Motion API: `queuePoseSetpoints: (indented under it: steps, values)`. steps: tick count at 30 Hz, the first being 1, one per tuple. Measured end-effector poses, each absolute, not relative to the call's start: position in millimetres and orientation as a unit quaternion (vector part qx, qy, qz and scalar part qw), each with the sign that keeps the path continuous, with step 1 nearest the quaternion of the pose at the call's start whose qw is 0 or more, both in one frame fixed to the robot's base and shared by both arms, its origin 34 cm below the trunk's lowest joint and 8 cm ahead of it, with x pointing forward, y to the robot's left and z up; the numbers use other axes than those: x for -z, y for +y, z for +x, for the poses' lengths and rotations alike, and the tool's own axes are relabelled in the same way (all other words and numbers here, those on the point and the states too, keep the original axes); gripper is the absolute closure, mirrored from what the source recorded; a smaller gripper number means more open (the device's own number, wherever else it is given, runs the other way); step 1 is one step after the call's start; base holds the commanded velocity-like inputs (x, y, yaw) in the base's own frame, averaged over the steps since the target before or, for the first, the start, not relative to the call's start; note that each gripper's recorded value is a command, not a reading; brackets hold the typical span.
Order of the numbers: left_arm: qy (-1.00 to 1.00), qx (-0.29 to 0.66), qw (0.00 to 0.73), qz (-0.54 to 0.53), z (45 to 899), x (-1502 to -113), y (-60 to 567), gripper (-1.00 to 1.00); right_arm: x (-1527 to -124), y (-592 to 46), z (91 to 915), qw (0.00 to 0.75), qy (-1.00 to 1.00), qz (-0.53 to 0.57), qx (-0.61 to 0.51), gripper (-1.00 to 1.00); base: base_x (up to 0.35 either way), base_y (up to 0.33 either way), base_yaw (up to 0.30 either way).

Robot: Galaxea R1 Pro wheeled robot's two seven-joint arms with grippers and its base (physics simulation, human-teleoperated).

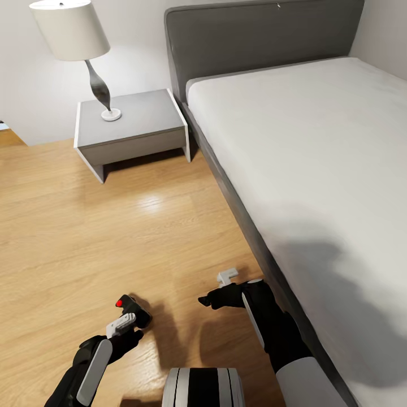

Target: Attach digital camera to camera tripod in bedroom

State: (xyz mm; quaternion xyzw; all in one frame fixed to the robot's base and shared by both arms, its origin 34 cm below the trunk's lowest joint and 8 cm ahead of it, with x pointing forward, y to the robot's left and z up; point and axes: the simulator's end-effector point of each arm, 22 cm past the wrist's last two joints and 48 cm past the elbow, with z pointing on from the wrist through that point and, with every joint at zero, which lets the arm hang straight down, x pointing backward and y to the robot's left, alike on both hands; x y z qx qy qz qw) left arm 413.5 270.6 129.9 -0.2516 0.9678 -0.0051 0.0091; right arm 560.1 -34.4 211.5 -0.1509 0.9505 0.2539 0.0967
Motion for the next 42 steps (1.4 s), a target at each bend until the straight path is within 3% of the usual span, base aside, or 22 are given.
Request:
queuePoseSetpoints:
  steps: [31, 42]
  values:
    - [0.967, -0.018, 0.017, -0.252, 419.7, -135.9, 280.0, -1.00, -204.6, -51.0, 569.2, 0.109, 0.960, -0.144, -0.215, -1.00, 0.000, 0.000, 0.000]
    - [0.965, -0.003, 0.016, -0.261, 421.1, -135.6, 255.6, -1.00, -204.5, -51.6, 569.9, 0.110, 0.960, -0.144, -0.213, -1.00, 0.000, 0.000, 0.000]
